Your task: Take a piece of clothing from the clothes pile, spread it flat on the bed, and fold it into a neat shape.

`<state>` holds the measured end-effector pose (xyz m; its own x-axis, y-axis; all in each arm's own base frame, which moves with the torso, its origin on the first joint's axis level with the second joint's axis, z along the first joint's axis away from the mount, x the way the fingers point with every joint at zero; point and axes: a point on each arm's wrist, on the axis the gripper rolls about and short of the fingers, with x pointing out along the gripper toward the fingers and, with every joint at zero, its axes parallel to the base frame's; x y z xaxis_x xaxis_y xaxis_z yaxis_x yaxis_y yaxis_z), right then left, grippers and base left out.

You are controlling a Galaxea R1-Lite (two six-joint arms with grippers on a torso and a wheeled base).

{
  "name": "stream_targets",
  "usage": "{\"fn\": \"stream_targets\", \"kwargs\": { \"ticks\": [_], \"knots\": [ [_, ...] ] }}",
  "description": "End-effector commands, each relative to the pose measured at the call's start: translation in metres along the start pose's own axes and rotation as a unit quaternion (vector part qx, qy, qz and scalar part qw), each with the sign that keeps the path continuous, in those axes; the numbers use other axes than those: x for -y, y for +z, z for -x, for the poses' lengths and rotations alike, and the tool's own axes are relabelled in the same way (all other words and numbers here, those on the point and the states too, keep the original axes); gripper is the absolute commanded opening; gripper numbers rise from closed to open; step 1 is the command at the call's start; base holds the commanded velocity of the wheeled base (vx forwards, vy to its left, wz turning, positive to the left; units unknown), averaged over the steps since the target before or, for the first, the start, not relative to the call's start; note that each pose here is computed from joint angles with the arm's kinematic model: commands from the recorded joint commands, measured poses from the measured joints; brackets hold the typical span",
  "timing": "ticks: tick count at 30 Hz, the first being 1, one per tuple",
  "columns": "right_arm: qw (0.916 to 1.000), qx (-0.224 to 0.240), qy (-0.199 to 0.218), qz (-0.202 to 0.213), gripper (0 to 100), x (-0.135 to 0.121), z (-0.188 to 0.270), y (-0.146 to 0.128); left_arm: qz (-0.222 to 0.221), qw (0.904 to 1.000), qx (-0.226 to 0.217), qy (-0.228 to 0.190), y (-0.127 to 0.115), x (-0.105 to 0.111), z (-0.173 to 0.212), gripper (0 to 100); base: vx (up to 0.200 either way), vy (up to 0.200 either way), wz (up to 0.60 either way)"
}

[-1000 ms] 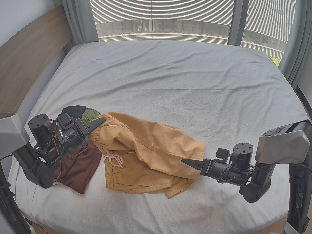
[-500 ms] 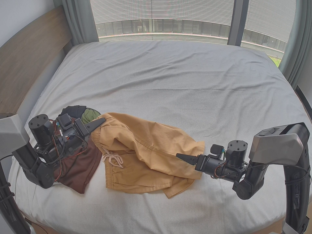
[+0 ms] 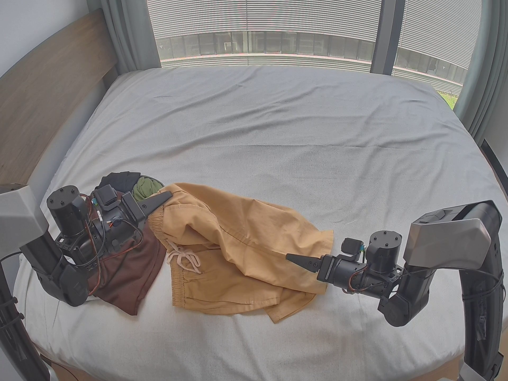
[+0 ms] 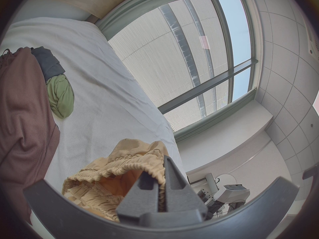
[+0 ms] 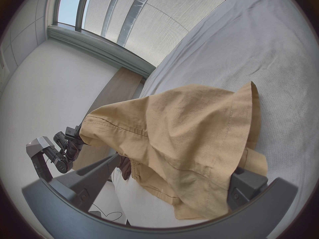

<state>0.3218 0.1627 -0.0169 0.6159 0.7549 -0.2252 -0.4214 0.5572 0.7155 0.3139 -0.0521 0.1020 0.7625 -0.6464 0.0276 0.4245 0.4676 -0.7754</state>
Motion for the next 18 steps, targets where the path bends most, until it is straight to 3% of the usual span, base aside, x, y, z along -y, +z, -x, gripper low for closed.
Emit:
{"fn": "stream_targets", "kwargs": {
  "ticks": [1,5,6,18],
  "knots": [
    [0.9999,-0.011,-0.011,-0.007,100,0.0086,-0.0004,-0.0077,0.001,1.0000,-0.001,0.002,-0.0005,-0.0021,-0.0004,0,0.000,0.000,0.00],
    [0.9999,-0.009,-0.010,-0.006,100,0.0094,-0.0010,-0.0063,0.001,1.0000,-0.001,0.002,-0.0008,-0.0018,-0.0006,0,0.000,0.000,0.00],
    [0.9999,-0.009,-0.010,-0.006,0,0.0094,-0.0010,-0.0063,0.001,1.0000,-0.001,0.002,-0.0008,-0.0018,-0.0006,0,0.000,0.000,0.00],
    [0.9999,-0.002,-0.009,-0.005,0,0.0079,0.0014,-0.0016,0.003,1.0000,-0.003,0.003,-0.0016,-0.0031,-0.0010,0,0.000,0.000,0.00]
  ]
}}
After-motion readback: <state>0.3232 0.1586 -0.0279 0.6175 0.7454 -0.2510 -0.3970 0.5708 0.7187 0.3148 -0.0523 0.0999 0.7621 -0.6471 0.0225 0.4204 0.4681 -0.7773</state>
